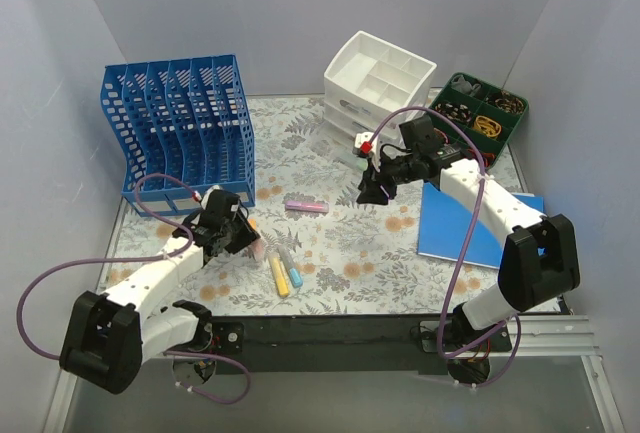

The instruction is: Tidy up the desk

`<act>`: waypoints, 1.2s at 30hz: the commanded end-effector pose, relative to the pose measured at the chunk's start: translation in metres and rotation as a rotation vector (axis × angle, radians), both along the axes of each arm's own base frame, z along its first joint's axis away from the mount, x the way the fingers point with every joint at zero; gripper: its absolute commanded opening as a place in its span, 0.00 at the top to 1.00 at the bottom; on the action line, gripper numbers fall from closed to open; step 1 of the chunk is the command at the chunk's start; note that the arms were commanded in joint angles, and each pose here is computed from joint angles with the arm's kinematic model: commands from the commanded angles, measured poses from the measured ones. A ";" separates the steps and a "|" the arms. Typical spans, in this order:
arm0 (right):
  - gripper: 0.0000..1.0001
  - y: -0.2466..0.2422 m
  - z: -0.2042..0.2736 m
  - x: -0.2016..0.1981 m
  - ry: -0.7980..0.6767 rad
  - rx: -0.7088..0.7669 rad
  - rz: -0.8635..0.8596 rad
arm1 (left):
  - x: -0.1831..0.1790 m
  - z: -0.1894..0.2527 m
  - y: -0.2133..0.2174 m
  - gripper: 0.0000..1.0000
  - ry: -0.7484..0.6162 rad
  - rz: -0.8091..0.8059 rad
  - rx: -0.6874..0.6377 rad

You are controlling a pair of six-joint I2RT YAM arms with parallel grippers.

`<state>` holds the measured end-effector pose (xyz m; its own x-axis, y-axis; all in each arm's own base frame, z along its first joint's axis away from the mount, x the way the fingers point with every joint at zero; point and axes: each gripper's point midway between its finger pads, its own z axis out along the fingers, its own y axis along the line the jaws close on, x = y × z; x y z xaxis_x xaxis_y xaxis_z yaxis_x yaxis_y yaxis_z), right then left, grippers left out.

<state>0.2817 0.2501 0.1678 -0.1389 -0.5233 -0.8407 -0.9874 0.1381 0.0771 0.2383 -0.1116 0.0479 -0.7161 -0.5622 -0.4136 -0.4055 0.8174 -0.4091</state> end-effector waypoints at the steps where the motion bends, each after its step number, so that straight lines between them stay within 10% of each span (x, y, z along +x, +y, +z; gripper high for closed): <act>1: 0.51 0.000 0.013 -0.004 -0.030 0.039 0.023 | 0.017 0.051 -0.035 0.98 -0.132 -0.098 -0.177; 18: 0.51 -0.029 0.019 0.016 -0.079 0.018 -0.076 | 0.112 0.163 -0.150 0.99 -0.352 -0.266 -0.451; 36: 0.52 -0.040 0.019 0.022 -0.070 0.029 -0.111 | 0.266 0.126 -0.232 0.97 -0.307 0.138 -0.596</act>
